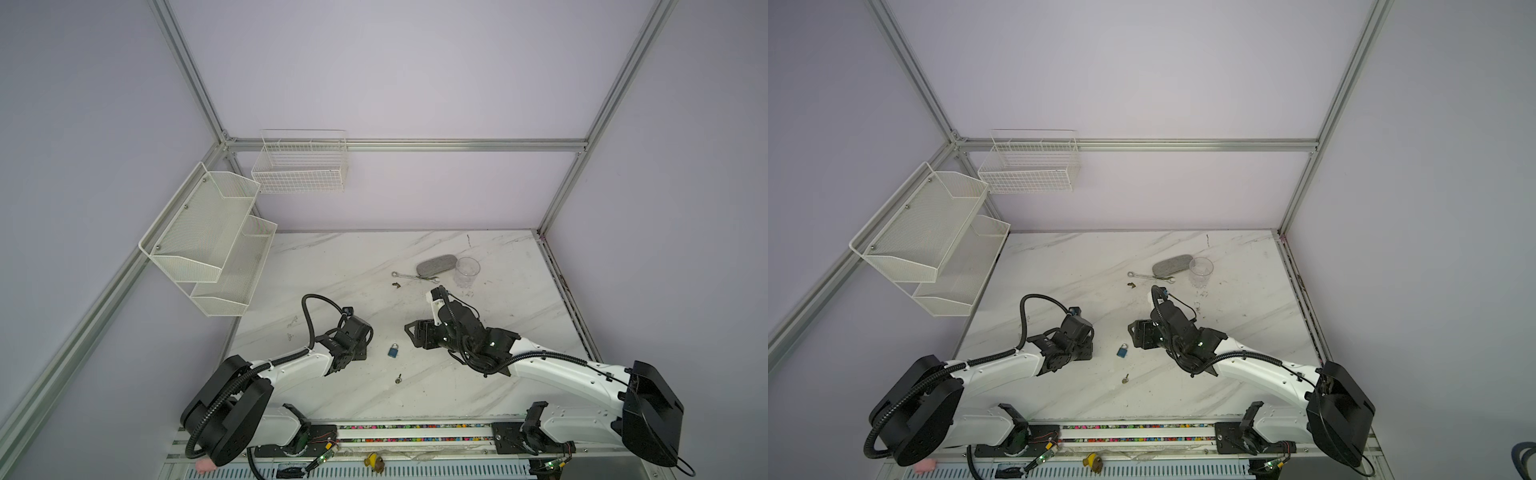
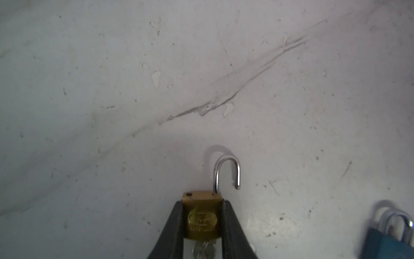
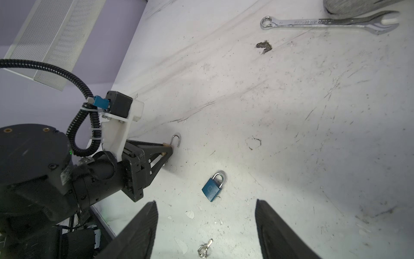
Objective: Unlock with the key
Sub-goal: 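Set the brass padlock down with the left gripper while the right moves to the key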
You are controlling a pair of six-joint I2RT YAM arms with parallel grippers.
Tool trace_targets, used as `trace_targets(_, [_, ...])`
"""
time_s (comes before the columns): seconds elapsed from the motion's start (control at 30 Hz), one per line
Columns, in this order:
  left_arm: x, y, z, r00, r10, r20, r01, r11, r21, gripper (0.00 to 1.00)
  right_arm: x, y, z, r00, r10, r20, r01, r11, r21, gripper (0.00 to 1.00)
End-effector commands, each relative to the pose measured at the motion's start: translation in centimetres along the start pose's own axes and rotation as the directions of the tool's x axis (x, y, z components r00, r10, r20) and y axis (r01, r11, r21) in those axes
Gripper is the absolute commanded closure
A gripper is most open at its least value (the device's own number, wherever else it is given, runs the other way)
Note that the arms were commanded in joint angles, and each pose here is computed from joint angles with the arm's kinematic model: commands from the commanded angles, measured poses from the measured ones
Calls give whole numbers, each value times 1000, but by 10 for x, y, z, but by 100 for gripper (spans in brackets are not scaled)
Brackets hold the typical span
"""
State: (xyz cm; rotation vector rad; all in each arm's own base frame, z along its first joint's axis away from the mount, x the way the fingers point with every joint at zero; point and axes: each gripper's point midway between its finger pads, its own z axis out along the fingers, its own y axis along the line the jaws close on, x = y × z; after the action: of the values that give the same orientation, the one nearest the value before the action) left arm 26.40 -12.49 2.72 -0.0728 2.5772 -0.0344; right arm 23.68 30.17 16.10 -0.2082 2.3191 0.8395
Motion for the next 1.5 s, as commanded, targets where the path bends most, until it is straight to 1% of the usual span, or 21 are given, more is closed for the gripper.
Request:
trace_targets(0.0, [-18,-16,-2,1000,-19,1,19,999,39,86,-1,0,1,1000,-1,5,1,1000,5,28])
trace_targets(0.03, [-18,-16,-2,1000,-15,-4,16,999,35,82,-1,-1,1,1000,-3,4,3,1000,15,28])
trace_targets(0.13, [-20,-17,-4,1000,-12,-8,12,999,36,65,-1,-4,1,1000,-12,2,11,999,32,28])
trace_targets(0.3, [-25,-17,-13,1000,-11,0,11,999,44,48,2,-5,1,1000,-24,-19,25,999,46,28])
trace_targets(0.37, [-29,-17,-21,1000,-23,12,23,998,52,45,4,-6,1,999,-31,-29,32,998,48,28])
trace_targets(0.47, [-35,-19,-35,998,-44,42,40,995,96,40,11,-8,2,997,-46,-61,50,997,64,29])
trace_targets(0.57, [-39,-21,-50,995,-67,74,55,988,146,33,21,-5,4,994,-60,-95,67,996,67,30])
trace_targets(0.73, [-49,-23,-76,984,-113,135,81,971,226,14,47,8,10,983,-101,-153,110,993,49,32])
trace_targets(0.83, [-53,-24,-88,979,-131,158,87,961,263,1,66,16,14,970,-144,-195,153,988,31,33])
trace_targets(1.0, [-55,-25,-102,969,-170,179,107,942,319,0,101,21,26,938,-212,-273,230,973,34,35])
trace_targets(1.13, [-55,-24,-110,960,-208,185,133,927,352,0,123,32,31,909,-285,-302,299,954,-3,36])
trace_targets(1.33, [-55,-21,-117,943,-268,196,176,905,388,0,137,21,42,877,-349,-331,389,919,62,39])
trace_targets(1.47, [-54,-19,-119,936,-290,198,193,897,397,0,140,18,48,866,-368,-337,414,907,74,40])
